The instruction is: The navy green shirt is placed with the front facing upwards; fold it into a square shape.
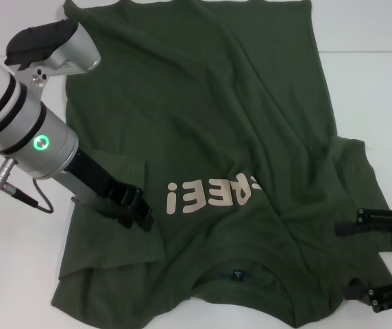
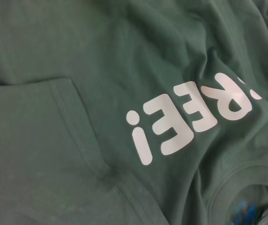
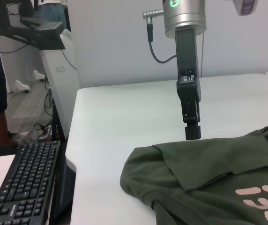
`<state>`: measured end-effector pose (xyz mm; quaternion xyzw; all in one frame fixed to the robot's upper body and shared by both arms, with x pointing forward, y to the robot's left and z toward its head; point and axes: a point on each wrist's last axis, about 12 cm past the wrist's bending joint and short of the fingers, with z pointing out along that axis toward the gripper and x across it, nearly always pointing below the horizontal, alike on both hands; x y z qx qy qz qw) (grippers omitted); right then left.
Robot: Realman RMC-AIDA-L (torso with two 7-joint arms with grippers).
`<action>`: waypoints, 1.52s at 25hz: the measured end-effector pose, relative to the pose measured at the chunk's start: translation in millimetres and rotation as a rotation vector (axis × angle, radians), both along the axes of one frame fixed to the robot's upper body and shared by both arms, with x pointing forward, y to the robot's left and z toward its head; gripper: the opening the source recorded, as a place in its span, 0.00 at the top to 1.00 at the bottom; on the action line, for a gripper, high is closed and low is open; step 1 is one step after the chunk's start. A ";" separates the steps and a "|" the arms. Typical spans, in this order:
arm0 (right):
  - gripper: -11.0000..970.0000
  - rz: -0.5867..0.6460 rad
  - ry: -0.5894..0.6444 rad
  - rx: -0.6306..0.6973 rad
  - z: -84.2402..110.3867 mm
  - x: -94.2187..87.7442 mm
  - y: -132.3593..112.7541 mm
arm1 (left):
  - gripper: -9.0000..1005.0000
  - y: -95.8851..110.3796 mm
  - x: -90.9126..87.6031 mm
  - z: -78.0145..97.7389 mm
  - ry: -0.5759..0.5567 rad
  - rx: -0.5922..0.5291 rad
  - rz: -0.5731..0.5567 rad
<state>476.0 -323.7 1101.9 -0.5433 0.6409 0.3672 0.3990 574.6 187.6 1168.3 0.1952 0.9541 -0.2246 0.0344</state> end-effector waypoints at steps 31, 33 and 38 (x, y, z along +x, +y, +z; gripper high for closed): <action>0.13 -0.228 0.037 -0.047 20.6 -6.1 -40.2 | 0.05 118.7 -47.8 -29.4 -0.606 -0.884 -0.053; 0.13 -0.244 0.046 -0.054 23.3 -6.2 -38.6 | 0.06 120.2 -53.4 -36.0 -0.612 -0.868 -0.103; 0.13 -0.293 0.093 -0.071 31.8 -5.2 -35.1 | 0.06 121.6 -62.0 -49.2 -0.610 -0.777 -0.208</action>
